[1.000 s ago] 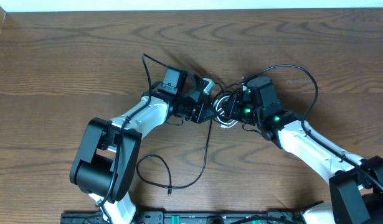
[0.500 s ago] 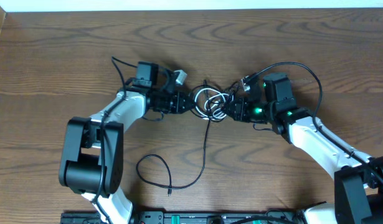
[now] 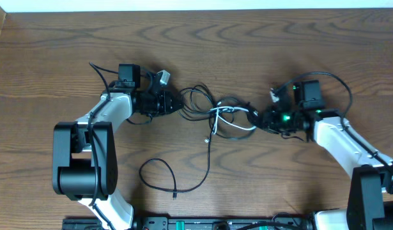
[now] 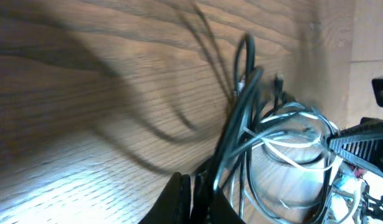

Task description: Untangle cables

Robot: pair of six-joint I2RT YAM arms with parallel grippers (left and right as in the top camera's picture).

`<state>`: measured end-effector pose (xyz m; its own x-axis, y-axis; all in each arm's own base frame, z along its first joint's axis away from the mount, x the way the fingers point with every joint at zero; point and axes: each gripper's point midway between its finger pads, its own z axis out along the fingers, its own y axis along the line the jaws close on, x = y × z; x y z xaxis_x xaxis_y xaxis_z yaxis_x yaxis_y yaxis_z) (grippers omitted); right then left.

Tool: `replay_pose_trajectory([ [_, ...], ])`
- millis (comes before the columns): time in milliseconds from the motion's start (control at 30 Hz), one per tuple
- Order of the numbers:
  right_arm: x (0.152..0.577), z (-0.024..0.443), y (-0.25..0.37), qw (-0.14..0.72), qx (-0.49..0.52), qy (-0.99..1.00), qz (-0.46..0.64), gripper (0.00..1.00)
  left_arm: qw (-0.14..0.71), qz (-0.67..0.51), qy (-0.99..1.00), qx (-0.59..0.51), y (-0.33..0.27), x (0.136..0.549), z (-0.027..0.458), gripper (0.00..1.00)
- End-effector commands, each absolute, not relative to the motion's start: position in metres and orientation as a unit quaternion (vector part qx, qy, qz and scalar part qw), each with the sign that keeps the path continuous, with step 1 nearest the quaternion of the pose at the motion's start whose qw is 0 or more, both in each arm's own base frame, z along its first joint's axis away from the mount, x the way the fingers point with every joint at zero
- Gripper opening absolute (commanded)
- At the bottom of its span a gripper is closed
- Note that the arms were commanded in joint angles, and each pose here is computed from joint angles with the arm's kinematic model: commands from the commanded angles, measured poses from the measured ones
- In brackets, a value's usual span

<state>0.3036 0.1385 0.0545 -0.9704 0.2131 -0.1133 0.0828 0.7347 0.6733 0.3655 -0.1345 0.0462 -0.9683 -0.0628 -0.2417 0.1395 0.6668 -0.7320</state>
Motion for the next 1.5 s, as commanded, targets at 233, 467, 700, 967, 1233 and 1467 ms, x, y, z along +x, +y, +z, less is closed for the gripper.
replay_pose_trajectory([
  [233,0.281,0.017,0.037,0.057,0.185,0.963,0.186,0.01,0.113,-0.355,0.927,-0.043,-0.11,0.371,0.031,0.07],
  [467,0.282,0.029,0.045,0.048,0.187,0.952,0.239,0.25,0.112,-0.381,0.917,-0.031,-0.117,0.369,0.037,0.08],
  [700,0.288,0.073,0.063,0.053,0.128,0.946,0.293,0.36,0.134,-0.448,0.883,0.039,-0.137,0.365,0.059,0.08],
  [967,0.285,0.121,0.097,0.086,0.028,0.937,0.337,0.43,0.137,-0.469,0.87,0.06,-0.146,0.363,0.066,0.08],
  [1233,0.275,0.119,0.141,0.069,-0.015,0.933,0.352,0.6,0.135,-0.472,0.867,0.083,-0.162,0.359,0.067,0.08],
  [1467,0.278,0.098,0.172,0.076,0.015,0.932,0.353,0.5,0.131,-0.473,0.867,0.09,-0.168,0.356,0.067,0.08],
])
